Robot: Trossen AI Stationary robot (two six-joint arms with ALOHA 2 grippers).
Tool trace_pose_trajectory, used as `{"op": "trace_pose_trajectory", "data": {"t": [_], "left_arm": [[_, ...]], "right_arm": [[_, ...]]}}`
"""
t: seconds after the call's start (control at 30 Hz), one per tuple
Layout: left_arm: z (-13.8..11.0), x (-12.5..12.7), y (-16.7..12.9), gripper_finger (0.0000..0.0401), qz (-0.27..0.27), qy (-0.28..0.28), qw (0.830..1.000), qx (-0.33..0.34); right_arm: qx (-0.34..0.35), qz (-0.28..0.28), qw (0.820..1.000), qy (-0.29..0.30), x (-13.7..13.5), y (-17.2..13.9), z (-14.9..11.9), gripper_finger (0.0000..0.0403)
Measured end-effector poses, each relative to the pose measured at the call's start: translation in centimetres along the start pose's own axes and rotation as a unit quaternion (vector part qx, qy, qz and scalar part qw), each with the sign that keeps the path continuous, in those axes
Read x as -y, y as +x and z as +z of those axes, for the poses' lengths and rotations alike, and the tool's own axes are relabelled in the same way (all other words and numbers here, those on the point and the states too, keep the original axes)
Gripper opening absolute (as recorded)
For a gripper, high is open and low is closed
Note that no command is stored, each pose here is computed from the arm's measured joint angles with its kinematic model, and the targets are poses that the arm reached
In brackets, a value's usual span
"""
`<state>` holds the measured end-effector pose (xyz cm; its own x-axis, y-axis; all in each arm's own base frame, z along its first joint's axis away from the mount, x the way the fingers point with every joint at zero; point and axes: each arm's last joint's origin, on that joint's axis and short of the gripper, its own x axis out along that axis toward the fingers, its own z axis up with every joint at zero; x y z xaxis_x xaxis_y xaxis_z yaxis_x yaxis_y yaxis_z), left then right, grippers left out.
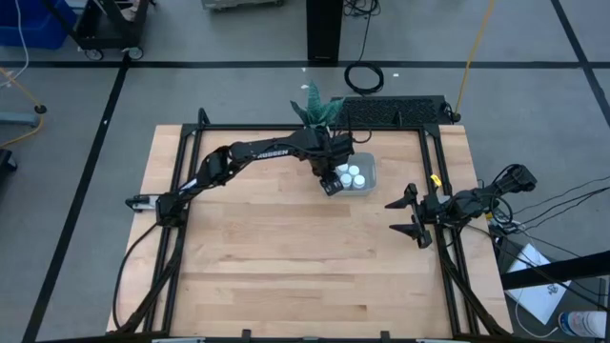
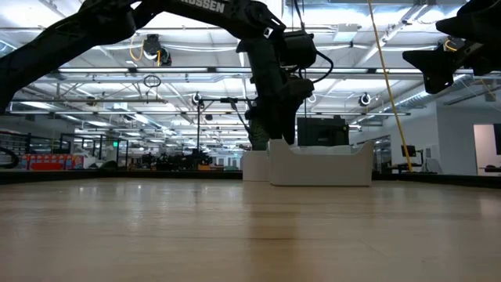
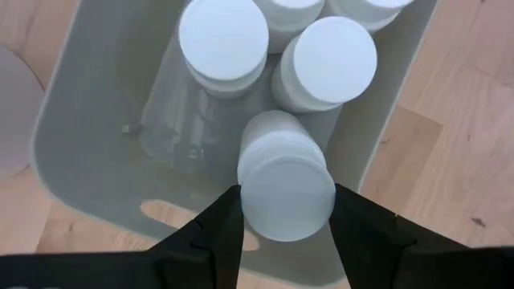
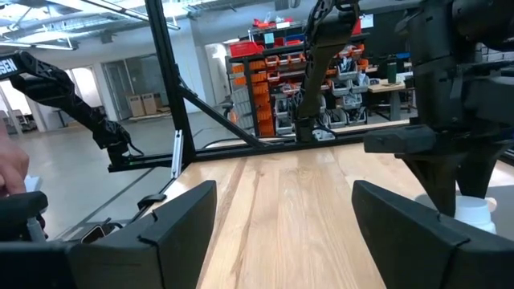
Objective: Pick and place pill bottles into a basket
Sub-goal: Put the white pill bottle into the gray bin
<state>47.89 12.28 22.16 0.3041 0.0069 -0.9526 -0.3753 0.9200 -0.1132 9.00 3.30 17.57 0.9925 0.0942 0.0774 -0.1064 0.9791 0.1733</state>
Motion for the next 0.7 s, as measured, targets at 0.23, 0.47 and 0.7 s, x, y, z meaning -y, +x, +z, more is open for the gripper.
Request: {"op": "trace_pose_trajectory", "data": {"t": [0.23,0.47,0.7], "left_arm": [[0.00,-0.01,-0.01,0.0192,-0.013,-0.005,1.000,-0.002],[0.06,0.00,-0.01,0.0196,-0.013,-0.005,1.000,0.001],[0.10,0.01,-0.01,0.0197,-0.013,-0.010,1.000,0.003]], "right_arm": [[0.000,0.000,1.000,0.000,0.00,0.00,0.00,0.0282],[0.000,0.000,1.000,0.000,0.00,0.00,0.00,0.0286],[0.000,0.000,1.000,0.000,0.00,0.00,0.00,0.0282]]}}
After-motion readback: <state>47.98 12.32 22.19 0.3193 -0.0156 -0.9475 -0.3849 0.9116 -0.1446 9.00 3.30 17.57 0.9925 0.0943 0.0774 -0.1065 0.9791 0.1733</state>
